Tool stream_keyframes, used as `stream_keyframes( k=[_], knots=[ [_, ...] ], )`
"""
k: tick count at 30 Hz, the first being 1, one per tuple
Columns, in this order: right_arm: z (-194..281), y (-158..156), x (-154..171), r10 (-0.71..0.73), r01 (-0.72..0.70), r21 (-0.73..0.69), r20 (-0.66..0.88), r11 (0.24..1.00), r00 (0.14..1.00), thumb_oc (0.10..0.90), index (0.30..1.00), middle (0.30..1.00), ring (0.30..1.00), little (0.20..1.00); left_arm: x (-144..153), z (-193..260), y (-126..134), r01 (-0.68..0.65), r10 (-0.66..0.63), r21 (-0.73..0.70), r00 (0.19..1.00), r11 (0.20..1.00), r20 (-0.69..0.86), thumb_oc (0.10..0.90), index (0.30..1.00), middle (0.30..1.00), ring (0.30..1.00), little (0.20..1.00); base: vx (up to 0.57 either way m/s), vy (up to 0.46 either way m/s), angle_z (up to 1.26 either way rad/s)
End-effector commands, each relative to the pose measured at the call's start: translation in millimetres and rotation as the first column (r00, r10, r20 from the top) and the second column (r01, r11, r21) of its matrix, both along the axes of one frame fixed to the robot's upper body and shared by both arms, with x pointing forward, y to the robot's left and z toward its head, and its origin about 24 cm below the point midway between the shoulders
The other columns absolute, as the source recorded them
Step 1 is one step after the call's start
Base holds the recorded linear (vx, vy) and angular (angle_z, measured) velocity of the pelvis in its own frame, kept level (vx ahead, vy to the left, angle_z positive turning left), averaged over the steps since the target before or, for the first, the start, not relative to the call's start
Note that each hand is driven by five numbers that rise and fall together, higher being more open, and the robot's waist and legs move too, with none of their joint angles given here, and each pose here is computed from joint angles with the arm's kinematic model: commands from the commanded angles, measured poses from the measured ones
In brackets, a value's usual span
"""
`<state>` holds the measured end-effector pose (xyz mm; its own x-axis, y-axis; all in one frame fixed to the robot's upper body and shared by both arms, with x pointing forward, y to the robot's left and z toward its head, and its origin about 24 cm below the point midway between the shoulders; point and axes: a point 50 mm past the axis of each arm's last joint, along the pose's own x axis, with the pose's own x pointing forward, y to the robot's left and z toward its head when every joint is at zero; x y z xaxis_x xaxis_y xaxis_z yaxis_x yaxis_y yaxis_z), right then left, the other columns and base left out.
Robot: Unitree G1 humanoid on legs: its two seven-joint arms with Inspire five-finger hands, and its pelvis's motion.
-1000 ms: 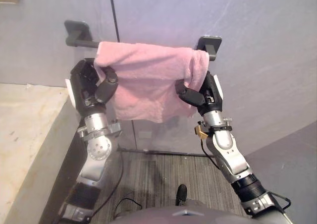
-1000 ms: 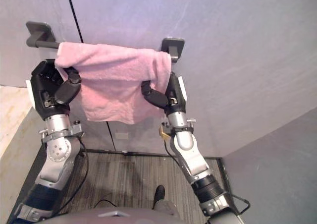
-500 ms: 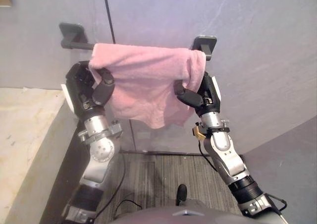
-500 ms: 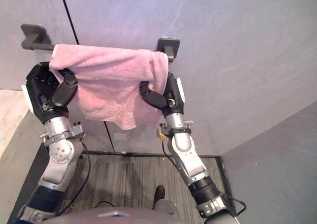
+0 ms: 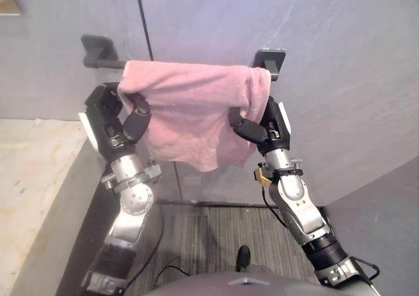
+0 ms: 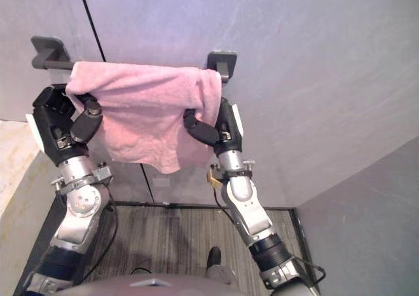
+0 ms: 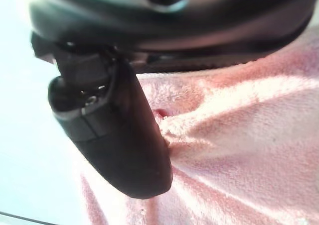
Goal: Organize the bathroom.
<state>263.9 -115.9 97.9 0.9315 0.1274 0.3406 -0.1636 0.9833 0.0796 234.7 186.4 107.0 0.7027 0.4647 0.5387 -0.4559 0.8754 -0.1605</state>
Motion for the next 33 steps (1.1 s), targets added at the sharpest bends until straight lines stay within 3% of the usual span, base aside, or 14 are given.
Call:
stream_keyframes(
  k=[1,2,3,19,20,21,22,28,33],
  knots=[
    [-14.1,-58.7,-5.0,-0.248,0.250,0.032,-0.054,0.968,0.967,0.428,0.342,0.342,0.342,0.342,-42.7,-13.9,86.4,-0.441,0.440,-0.035,0.897,0.897,-0.043,0.400,0.300,0.300,0.300,0.300,0.00,0.000,0.00],
    [-14.8,-58.8,-4.9,-0.245,0.247,0.029,-0.058,0.969,0.968,0.569,0.554,0.554,0.554,0.554,-42.8,-15.0,87.1,-0.440,0.439,-0.031,0.897,0.897,-0.050,0.400,0.300,0.300,0.300,0.300,0.00,0.000,0.00],
    [-15.3,-58.4,-4.5,-0.243,0.245,0.027,-0.063,0.969,0.968,0.800,0.900,0.900,0.900,0.900,-42.3,-15.5,87.5,-0.433,0.431,-0.027,0.900,0.901,-0.058,0.400,0.300,0.300,0.300,0.300,0.00,0.000,0.00],
    [-35.9,-71.6,-11.6,-0.295,0.288,-0.069,-0.133,0.955,0.946,0.800,0.900,0.900,0.900,0.900,-34.7,-18.3,81.5,-0.329,0.325,-0.035,0.941,0.944,-0.093,0.409,0.314,0.314,0.314,0.314,-0.01,0.000,-0.01],
    [-37.7,-72.8,-12.2,-0.302,0.294,-0.075,-0.140,0.953,0.943,0.800,0.900,0.900,0.900,0.900,-34.4,-18.4,81.5,-0.324,0.319,-0.035,0.943,0.945,-0.097,0.444,0.366,0.366,0.366,0.366,0.00,0.000,0.00],
    [-43.5,-76.8,-14.9,-0.314,0.303,-0.090,-0.161,0.949,0.936,0.800,0.900,0.900,0.900,0.900,-34.1,-19.1,82.1,-0.320,0.315,-0.036,0.943,0.947,-0.105,0.579,0.568,0.568,0.568,0.568,0.00,0.000,0.00],
    [-47.5,-79.3,-17.0,-0.324,0.310,-0.101,-0.178,0.945,0.929,0.800,0.900,0.900,0.900,0.900,-33.6,-19.6,82.3,-0.313,0.307,-0.038,0.945,0.949,-0.112,0.800,0.900,0.900,0.900,0.900,0.00,0.000,0.00],
    [-69.7,-90.7,-28.4,-0.357,0.329,-0.146,-0.267,0.933,0.895,0.800,0.900,0.900,0.900,0.900,-32.3,-27.6,85.6,-0.288,0.275,-0.054,0.945,0.956,-0.175,0.800,0.900,0.900,0.900,0.900,0.00,0.000,0.00],
    [-110.1,-101.0,-44.2,-0.424,0.343,-0.255,-0.423,0.904,0.801,0.800,0.900,0.900,0.900,0.900,-29.2,-56.6,86.5,-0.259,0.212,-0.084,0.907,0.962,-0.365,0.800,0.900,0.900,0.900,0.900,-0.03,-0.006,-0.01]
  ],
)
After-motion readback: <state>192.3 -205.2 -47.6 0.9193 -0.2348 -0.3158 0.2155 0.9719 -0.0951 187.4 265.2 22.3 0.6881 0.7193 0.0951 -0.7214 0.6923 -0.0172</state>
